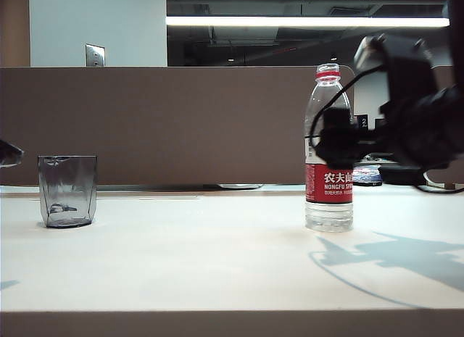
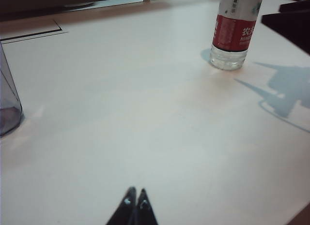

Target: Pick up the mineral water bottle on the table and pour water into the mug until it's half full.

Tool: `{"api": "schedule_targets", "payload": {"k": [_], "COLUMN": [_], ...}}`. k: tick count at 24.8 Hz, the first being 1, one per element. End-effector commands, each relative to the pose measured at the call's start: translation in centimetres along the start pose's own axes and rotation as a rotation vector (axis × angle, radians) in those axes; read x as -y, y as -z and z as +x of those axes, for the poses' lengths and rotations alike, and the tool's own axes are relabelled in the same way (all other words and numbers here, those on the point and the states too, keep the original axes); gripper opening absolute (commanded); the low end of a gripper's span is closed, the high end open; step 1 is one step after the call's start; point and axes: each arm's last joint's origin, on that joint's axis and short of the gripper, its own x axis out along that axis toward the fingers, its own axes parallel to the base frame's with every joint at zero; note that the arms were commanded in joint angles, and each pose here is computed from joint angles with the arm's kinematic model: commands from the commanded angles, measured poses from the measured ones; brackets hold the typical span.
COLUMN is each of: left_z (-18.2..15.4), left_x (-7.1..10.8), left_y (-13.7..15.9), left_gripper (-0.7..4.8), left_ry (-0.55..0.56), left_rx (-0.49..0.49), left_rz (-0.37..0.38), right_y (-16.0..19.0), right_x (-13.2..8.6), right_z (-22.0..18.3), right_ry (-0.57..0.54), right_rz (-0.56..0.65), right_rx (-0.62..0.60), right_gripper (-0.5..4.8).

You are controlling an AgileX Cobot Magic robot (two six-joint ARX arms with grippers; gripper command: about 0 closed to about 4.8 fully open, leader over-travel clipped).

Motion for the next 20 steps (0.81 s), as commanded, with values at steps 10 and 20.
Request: {"api": "schedule_targets", "payload": {"k": [10,20], "left_z": [0.0,0.0], "left_x": [0.0,0.0], "left_y": [-0.2,-0.2], "left_gripper": [-0.05,-0.05], "left_ry": [0.000,0.000], "left_rx": [0.015,0.015], "left_rz": [0.000,0.000], "right_y": [0.9,0.9], "right_x": [0.5,1.5], "right_z": [5.5,8.4], "right_ry": [0.035,0.027], "right_rz": [0.018,0.021], "right_rx": [0.086,0.104], "right_gripper": [4.79,4.79]}}
